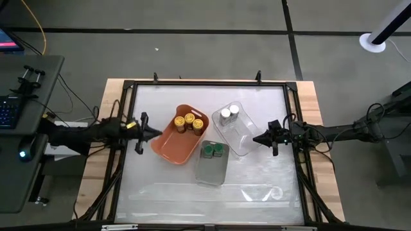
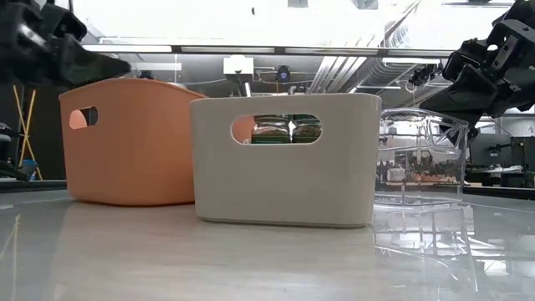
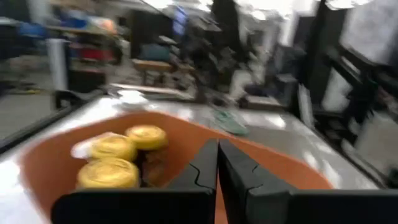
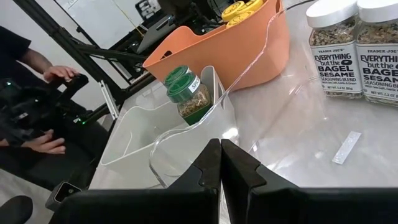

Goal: Sort spices by type
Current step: Return to Home Position

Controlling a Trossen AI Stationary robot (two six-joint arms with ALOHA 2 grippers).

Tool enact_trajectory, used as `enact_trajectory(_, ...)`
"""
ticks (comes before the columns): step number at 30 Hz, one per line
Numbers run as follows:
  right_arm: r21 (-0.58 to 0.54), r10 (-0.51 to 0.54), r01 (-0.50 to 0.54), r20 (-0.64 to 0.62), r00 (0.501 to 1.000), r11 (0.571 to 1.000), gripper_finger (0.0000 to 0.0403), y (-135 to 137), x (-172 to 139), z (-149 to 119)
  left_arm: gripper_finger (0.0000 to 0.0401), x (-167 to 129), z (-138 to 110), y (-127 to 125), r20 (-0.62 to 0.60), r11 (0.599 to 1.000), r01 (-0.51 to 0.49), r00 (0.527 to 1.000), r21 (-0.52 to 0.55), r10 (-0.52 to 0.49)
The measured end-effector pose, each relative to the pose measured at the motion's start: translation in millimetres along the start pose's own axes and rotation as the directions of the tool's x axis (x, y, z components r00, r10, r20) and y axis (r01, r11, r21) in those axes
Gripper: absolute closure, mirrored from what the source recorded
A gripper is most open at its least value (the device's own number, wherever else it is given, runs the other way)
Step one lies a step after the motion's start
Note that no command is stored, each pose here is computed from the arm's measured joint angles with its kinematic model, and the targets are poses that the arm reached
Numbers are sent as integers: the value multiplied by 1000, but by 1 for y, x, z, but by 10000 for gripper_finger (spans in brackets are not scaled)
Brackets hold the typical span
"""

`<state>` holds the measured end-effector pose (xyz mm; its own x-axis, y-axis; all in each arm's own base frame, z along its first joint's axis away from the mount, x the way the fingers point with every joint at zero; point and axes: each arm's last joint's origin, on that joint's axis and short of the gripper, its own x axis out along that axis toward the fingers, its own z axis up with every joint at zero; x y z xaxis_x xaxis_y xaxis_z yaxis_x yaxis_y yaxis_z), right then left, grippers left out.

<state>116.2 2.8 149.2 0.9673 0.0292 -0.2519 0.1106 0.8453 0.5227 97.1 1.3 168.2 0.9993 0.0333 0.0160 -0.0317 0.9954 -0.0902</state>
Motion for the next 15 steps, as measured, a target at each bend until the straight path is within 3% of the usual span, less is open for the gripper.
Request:
enact_trajectory(4,0,4,-4,6,1000,1000,402,0,0,0,401,0,1,-3,3,995,89,996,55,-89)
enact_trajectory(12,0,8,-8,12,1000,1000,402,1,0,1,401,0,0,-6,-5,983,112,994,146,-113)
enact_trajectory(15,0,8,-8,13,1000,1000,402,1,0,1,401,0,0,-6,-5,984,112,994,135,-112)
